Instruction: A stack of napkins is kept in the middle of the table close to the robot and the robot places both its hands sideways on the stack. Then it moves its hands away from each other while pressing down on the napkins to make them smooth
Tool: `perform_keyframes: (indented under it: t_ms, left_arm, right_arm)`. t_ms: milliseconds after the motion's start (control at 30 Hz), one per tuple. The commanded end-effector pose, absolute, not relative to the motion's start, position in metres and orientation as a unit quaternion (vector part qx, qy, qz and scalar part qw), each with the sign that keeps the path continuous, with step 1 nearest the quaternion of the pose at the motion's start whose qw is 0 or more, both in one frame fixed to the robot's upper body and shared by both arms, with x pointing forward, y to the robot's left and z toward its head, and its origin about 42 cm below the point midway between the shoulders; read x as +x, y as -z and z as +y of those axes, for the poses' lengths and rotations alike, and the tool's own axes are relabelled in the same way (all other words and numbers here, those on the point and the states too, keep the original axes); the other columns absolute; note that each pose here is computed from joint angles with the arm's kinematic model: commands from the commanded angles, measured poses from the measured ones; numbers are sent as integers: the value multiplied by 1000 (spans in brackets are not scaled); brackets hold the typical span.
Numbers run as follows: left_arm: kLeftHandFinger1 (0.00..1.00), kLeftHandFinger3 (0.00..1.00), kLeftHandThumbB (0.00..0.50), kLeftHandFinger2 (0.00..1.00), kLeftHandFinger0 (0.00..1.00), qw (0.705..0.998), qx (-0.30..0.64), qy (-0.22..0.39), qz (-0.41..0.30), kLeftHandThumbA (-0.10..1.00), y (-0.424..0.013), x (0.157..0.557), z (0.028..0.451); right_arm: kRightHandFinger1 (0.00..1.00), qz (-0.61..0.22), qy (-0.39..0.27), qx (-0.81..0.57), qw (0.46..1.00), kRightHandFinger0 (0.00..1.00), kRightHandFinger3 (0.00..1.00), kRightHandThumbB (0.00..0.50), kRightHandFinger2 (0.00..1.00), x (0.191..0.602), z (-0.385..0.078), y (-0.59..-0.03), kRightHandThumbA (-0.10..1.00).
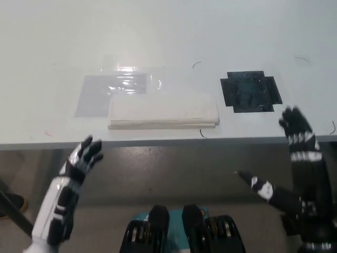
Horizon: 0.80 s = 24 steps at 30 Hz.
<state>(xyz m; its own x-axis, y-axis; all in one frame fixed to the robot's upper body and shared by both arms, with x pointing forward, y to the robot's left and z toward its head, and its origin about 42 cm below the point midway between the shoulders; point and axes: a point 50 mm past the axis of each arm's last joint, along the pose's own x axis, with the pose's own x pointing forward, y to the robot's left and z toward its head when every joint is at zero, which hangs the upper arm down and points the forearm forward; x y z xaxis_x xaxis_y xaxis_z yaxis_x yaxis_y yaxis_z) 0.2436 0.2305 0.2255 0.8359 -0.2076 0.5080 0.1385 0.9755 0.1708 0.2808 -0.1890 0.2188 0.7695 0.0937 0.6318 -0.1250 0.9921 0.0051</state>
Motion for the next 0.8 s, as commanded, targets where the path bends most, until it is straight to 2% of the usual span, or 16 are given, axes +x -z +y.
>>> perform_keyframes:
  t_ms: [0, 33, 67, 133, 167, 233, 300, 333, 433, 600, 767]
  left_arm:
    - [1000, 1000, 310, 1000, 1000, 939, 44, 102, -327, 1000, -265, 268, 225]
    - [1000, 1000, 313, 1000, 1000, 937, 36, 98, -333, 1000, -273, 282, 223]
    - [1000, 1000, 304, 1000, 1000, 936, 24, 98, -337, 1000, -276, 290, 222]
    - [1000, 1000, 276, 1000, 1000, 934, 3, 95, -344, 1000, -290, 312, 220]
    - [1000, 1000, 246, 1000, 1000, 933, -8, 90, -349, 1000, -302, 329, 217]
    - [1000, 1000, 225, 1000, 1000, 933, -15, 88, -350, 1000, -312, 346, 214]
    - [1000, 1000, 173, 1000, 1000, 934, -16, 85, -346, 1000, -326, 368, 208]
    - [1000, 1000, 172, 1000, 1000, 937, -24, 81, -339, 1000, -334, 384, 202]
    - [1000, 1000, 178, 1000, 1000, 940, -35, 74, -331, 1000, -346, 413, 191]
    - [1000, 1000, 212, 1000, 1000, 950, -47, 75, -298, 1000, -351, 459, 178]
    - [1000, 1000, 222, 1000, 1000, 965, -30, 68, -252, 1000, -351, 501, 164]
  right_arm:
    - [1000, -357, -81, 84, 927, 1000, 1000, 228, 1000, 305, -178, -261, 1000]
    - [1000, -362, -90, 92, 923, 1000, 1000, 176, 1000, 315, -173, -271, 1000]
    - [1000, -364, -98, 99, 921, 1000, 1000, 155, 1000, 322, -170, -275, 1000]
    - [1000, -353, -113, 131, 920, 1000, 1000, 188, 1000, 342, -160, -281, 1000]
    - [1000, -349, -118, 150, 918, 1000, 1000, 200, 1000, 356, -153, -288, 1000]
    - [1000, -352, -125, 159, 914, 1000, 1000, 183, 1000, 370, -146, -294, 1000]
    - [1000, -347, -130, 160, 915, 1000, 1000, 198, 1000, 389, -136, -302, 1000]
    - [1000, -344, -131, 160, 916, 1000, 1000, 216, 1000, 402, -129, -307, 1000]
    - [1000, -336, -129, 160, 919, 1000, 1000, 225, 1000, 425, -116, -315, 1000]
    - [1000, -301, -131, 171, 929, 1000, 1000, 187, 1000, 460, -91, -322, 1000]
    - [1000, -262, -132, 183, 938, 1000, 1000, 180, 1000, 495, -63, -322, 1000]
